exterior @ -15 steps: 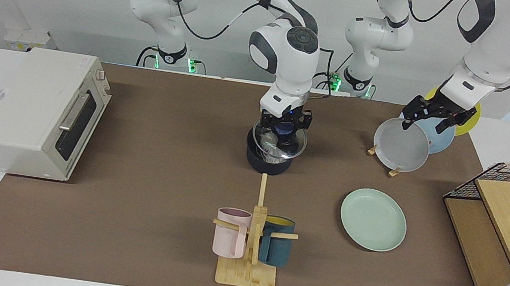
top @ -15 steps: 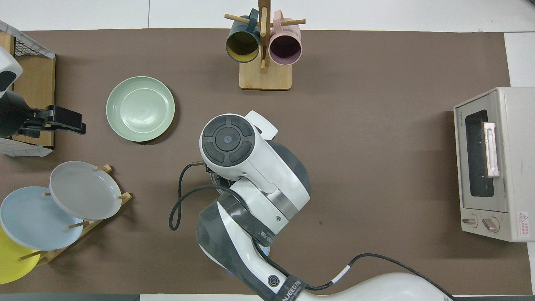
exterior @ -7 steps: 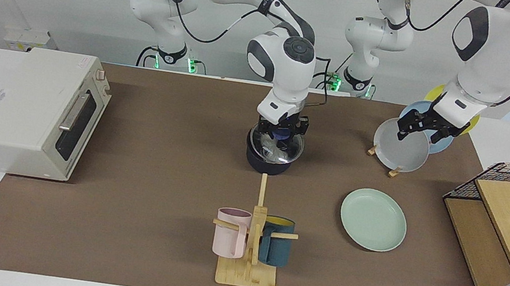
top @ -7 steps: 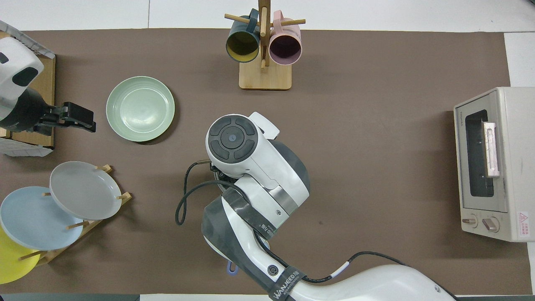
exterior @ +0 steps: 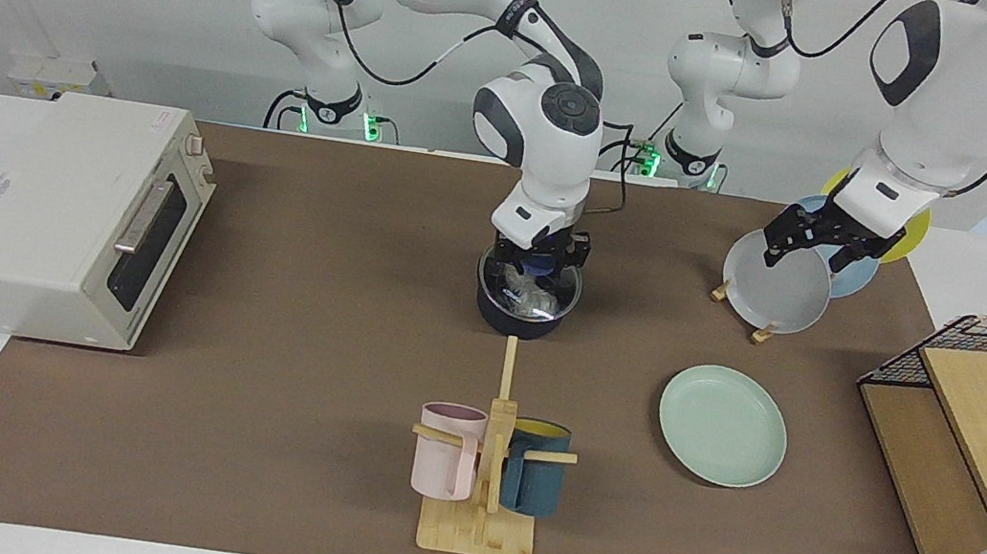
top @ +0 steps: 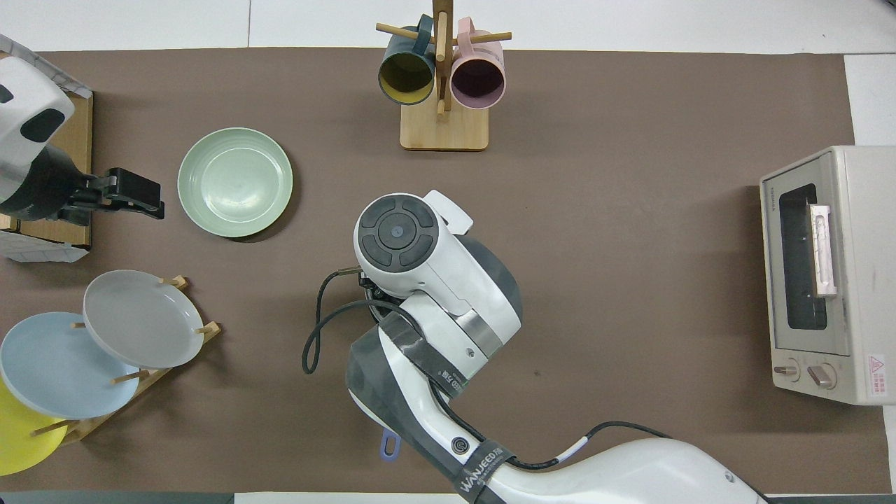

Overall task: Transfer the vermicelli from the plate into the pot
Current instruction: 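Set the glass lid onto the saucepan and open the right gripper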

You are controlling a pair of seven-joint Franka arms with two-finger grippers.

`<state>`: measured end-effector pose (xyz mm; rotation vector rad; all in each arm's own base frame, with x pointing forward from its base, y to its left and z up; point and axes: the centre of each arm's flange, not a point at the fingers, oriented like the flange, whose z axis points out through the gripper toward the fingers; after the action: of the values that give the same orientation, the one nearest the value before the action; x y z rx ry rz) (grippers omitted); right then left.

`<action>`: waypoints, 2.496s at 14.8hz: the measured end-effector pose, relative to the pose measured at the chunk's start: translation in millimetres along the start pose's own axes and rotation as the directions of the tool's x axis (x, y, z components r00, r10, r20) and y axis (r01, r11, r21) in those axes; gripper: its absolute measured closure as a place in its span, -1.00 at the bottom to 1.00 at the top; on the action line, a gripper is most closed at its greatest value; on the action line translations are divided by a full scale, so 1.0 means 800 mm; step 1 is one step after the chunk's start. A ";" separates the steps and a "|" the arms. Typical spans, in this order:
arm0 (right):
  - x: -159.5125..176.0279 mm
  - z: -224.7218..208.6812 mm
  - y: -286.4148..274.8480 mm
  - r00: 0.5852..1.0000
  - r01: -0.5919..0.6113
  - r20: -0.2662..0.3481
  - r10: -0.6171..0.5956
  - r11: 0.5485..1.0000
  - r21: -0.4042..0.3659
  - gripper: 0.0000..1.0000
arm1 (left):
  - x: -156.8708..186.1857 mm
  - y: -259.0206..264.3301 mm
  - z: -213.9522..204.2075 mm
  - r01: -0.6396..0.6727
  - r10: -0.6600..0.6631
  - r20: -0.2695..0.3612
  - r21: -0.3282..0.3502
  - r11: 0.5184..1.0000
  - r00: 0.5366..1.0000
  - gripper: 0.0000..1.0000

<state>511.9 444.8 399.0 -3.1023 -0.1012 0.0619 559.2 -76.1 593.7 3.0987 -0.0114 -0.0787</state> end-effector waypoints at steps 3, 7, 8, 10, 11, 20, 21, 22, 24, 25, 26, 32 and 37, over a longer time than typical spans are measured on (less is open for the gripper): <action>-0.001 0.003 0.001 1.000 0.000 0.004 0.000 1.000 -0.002 -0.16 | -0.006 -0.001 -0.009 0.001 -0.001 -0.005 0.000 1.000 1.000 -1.00; -0.001 0.002 -0.002 1.000 -0.011 0.011 0.010 1.000 0.022 -0.16 | -0.007 -0.003 -0.009 0.004 -0.004 -0.004 0.000 1.000 1.000 -1.00; -0.001 0.001 -0.003 1.000 -0.013 0.009 0.013 0.999 0.030 -0.16 | -0.007 -0.003 -0.009 0.005 -0.005 -0.004 0.000 1.000 1.000 -1.00; 0.000 0.001 -0.004 1.000 -0.015 0.006 0.014 0.999 0.037 -0.16 | -0.007 -0.003 -0.009 0.005 -0.005 -0.004 0.000 1.000 1.000 -1.00; -0.001 0.001 -0.003 1.000 -0.015 0.006 0.015 0.999 0.037 -0.16 | -0.007 -0.003 -0.010 0.006 -0.006 -0.004 0.000 1.000 1.000 -1.00; -0.004 0.009 -0.001 1.000 -0.015 0.016 0.015 0.999 0.030 -0.18 | -0.010 -0.011 -0.015 0.018 -0.018 -0.008 -0.001 1.000 1.000 -1.00; -0.004 0.009 -0.001 1.000 -0.015 0.017 0.015 0.999 0.029 -0.18 | -0.010 -0.012 -0.016 0.019 -0.019 -0.008 -0.001 1.000 1.000 -1.00; -0.005 0.009 -0.001 1.000 -0.015 0.017 0.015 0.999 0.029 -0.18 | -0.010 -0.012 -0.016 0.018 -0.018 -0.008 -0.001 1.000 1.000 -1.00; -0.004 0.010 0.000 1.000 -0.016 0.018 0.016 0.999 0.029 -0.19 | -0.011 -0.012 -0.016 0.018 -0.018 -0.008 -0.001 1.000 1.000 -1.00; -0.004 0.010 0.001 1.000 -0.017 0.018 0.017 0.999 0.029 -0.19 | -0.011 -0.011 -0.016 0.017 -0.017 -0.007 -0.001 1.000 1.000 -1.00; -0.004 0.010 0.001 1.000 -0.018 0.018 0.017 0.999 0.028 -0.19 | -0.011 -0.011 -0.016 0.017 -0.017 -0.007 -0.001 1.000 1.000 -1.00; -0.004 0.012 0.002 1.000 -0.019 0.021 0.018 0.999 0.026 -0.19 | -0.011 -0.011 -0.017 0.017 -0.017 -0.007 -0.002 1.000 1.000 -1.00; -0.004 0.013 0.007 0.999 -0.023 0.029 0.023 1.000 0.019 -0.19 | -0.012 -0.011 -0.018 0.018 -0.018 -0.010 -0.002 1.000 1.000 -1.00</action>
<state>508.8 439.7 388.3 -3.0841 -0.0656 0.1080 550.3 -66.3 608.4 3.0979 0.0162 -0.0644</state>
